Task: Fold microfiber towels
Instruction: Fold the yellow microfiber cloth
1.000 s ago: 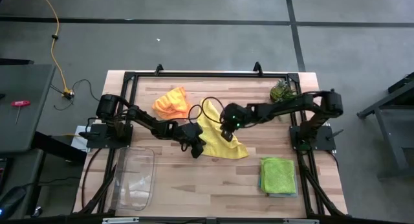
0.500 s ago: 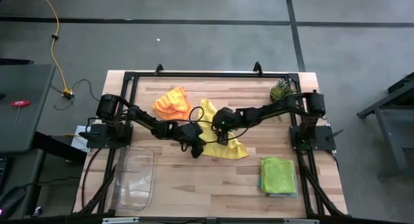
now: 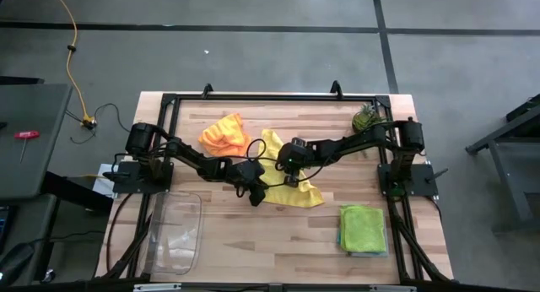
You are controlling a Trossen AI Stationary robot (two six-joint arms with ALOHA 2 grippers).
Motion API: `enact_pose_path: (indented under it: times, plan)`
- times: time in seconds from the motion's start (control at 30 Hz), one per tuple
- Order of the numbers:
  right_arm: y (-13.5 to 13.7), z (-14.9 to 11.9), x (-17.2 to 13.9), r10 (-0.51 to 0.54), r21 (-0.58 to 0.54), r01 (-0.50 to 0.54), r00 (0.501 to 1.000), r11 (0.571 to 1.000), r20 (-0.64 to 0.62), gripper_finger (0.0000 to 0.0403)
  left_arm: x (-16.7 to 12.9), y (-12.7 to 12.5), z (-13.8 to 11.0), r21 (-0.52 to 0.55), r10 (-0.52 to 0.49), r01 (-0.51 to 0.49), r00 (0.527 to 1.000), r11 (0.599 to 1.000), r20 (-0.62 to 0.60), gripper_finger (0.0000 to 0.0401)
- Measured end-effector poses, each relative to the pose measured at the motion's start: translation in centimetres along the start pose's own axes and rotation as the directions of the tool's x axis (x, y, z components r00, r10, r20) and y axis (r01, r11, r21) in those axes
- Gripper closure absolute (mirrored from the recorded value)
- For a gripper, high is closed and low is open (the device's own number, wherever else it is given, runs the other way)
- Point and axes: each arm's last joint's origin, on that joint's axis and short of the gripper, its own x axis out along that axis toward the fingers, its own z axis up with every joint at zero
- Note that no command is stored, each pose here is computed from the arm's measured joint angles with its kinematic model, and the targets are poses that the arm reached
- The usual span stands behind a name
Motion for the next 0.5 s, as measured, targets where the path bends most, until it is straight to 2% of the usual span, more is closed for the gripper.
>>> enact_pose_path:
  times: [0.2, 0.5]
  plan:
    - [0.0, 0.0, -0.1, 0.000, 0.002, 0.000, 1.000, 1.000, 0.001, 0.0341, 0.0, 0.0, 0.0, 0.000, 0.000, 0.000, 1.000, 1.000, 0.000, 0.0401]
    - [-0.3, 0.6, -2.0, -0.002, -0.021, 0.003, 1.000, 1.000, 0.025, 0.0343, 0.0, 0.0, 0.0, 0.000, 0.001, -0.001, 1.000, 1.000, 0.002, 0.0401]
